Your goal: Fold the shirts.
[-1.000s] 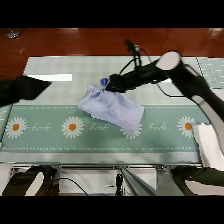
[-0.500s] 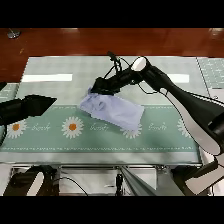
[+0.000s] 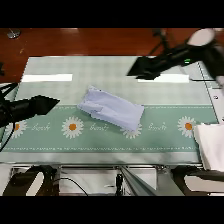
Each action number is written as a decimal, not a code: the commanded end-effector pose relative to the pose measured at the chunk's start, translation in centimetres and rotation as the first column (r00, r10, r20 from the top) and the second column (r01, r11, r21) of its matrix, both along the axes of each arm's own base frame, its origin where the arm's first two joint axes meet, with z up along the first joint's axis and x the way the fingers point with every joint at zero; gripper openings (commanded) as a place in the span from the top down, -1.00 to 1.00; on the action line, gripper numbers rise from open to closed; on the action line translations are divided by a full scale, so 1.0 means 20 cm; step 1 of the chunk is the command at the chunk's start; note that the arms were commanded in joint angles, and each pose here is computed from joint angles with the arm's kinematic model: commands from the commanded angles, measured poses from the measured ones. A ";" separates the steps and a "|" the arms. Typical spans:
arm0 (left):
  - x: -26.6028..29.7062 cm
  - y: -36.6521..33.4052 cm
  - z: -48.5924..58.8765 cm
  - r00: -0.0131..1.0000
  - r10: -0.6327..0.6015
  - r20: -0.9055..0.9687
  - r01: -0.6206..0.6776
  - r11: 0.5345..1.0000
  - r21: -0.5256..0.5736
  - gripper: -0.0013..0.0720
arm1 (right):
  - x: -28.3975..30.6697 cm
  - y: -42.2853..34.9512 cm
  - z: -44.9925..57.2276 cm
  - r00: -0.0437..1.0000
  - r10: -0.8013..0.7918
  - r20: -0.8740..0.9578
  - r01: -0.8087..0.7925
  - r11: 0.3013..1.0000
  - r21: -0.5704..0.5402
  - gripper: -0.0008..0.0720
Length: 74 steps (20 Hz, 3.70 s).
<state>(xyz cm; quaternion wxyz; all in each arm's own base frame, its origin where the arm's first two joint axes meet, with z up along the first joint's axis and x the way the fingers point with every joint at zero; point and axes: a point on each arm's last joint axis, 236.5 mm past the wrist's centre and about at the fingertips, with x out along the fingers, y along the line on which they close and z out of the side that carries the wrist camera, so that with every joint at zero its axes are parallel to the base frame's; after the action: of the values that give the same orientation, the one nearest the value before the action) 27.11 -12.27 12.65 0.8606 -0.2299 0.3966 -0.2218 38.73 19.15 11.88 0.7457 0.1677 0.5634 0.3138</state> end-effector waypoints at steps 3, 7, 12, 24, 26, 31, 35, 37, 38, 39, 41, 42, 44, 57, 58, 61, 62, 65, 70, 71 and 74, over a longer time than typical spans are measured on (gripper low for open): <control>0.06 0.02 -0.05 0.999 0.024 -0.022 -0.024 1.000 0.001 0.91 | -0.35 -0.92 -0.20 0.841 -0.482 0.243 0.540 0.760 -0.362 -0.72; 0.07 0.02 -0.08 0.999 0.025 -0.040 -0.025 1.000 -0.001 0.91 | -0.55 -0.63 -0.65 0.725 -0.688 0.001 0.686 0.723 -0.083 -0.72; 0.08 0.02 -0.09 0.999 0.024 -0.048 -0.024 1.000 -0.002 0.91 | -0.60 -0.29 -0.92 0.797 -0.558 -0.230 0.562 0.826 -0.055 -0.72; 0.08 0.02 -0.09 0.999 0.024 -0.049 -0.024 1.000 -0.001 0.91 | -0.42 0.20 -1.08 0.882 -0.258 -0.395 0.266 0.963 -0.034 -0.38; 0.08 0.02 -0.09 0.999 0.024 -0.049 -0.024 1.000 -0.001 0.91 | -0.39 0.27 -1.06 0.899 -0.202 -0.388 0.211 0.977 -0.018 0.24; 0.08 0.02 -0.09 0.999 0.023 -0.049 -0.023 1.000 -0.001 0.91 | -0.14 0.40 -0.54 0.991 0.006 -0.137 0.003 0.998 0.070 0.93; 0.08 0.02 -0.09 0.999 0.023 -0.049 -0.023 1.000 -0.001 0.91 | 0.02 0.37 0.09 0.991 0.075 0.108 -0.077 0.997 0.017 0.93; 0.08 0.02 -0.09 0.999 0.023 -0.049 -0.023 1.000 -0.001 0.91 | 0.04 0.27 0.34 0.980 0.078 0.182 -0.075 0.997 -0.021 0.93; 0.08 0.02 -0.09 0.999 0.023 -0.049 -0.023 1.000 -0.001 0.90 | 0.05 0.18 0.44 0.977 0.058 0.207 -0.048 0.997 -0.056 0.93; 0.08 0.02 -0.09 0.999 0.023 -0.049 -0.023 1.000 -0.001 0.91 | 0.06 0.07 0.52 0.975 0.024 0.220 -0.003 0.996 -0.093 0.93; 0.08 0.02 -0.09 0.999 0.023 -0.049 -0.023 1.000 -0.001 0.90 | 0.05 -0.14 0.62 0.974 -0.052 0.221 0.080 0.990 -0.118 0.93; 0.08 0.02 -0.09 0.999 0.023 -0.049 -0.023 1.000 -0.001 0.90 | 0.04 -0.26 0.67 0.969 -0.100 0.225 0.131 0.983 -0.127 0.93; 0.08 0.02 -0.09 0.999 0.023 -0.049 -0.023 1.000 -0.001 0.91 | -0.01 -0.56 0.69 0.950 -0.240 0.199 0.277 0.943 -0.186 0.93; 0.11 0.04 -0.08 1.000 0.010 0.008 -0.010 0.999 0.033 0.90 | -1.00 -1.63 0.43 0.414 -0.908 0.065 0.845 0.357 -0.398 0.93; 0.11 0.04 -0.07 1.000 0.016 0.014 -0.016 0.999 0.033 0.90 | -1.10 -1.69 0.41 0.347 -0.934 0.083 0.854 0.278 -0.440 0.93; 0.13 0.05 -0.07 0.999 0.024 0.023 -0.025 0.999 0.033 0.90 | -1.55 -1.84 0.37 0.142 -0.970 0.198 0.779 -0.014 -0.627 0.92; 0.13 0.05 -0.07 0.999 0.026 0.025 -0.026 0.999 0.033 0.90 | -1.64 -1.83 0.35 0.092 -0.974 0.206 0.758 -0.066 -0.649 0.92; 0.15 0.06 -0.06 0.998 0.039 0.039 -0.040 0.999 0.033 0.90 | -1.73 -1.77 0.23 0.062 -0.982 0.178 0.718 -0.080 -0.691 -0.13; 0.18 0.07 -0.06 0.997 0.016 0.076 -0.021 0.997 0.071 0.90 | -1.48 -1.80 0.15 0.116 -0.986 0.122 0.813 0.024 -0.582 -0.74; 0.19 0.07 -0.08 0.997 0.016 0.069 -0.022 0.997 0.074 0.90 | -1.33 -1.80 0.15 0.143 -0.983 0.110 0.865 0.070 -0.497 -0.65; 0.29 0.05 -0.02 0.998 0.015 0.057 -0.017 0.999 0.031 0.90 | -0.69 -1.64 0.34 0.360 -0.929 0.088 0.933 0.361 -0.002 0.92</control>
<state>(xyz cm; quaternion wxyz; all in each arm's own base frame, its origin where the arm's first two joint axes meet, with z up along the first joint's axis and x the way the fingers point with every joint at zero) 31.49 -10.89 11.34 0.8792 -0.2037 0.3783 -0.2057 14.60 -16.29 14.85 0.7272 0.3619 0.4631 -0.3546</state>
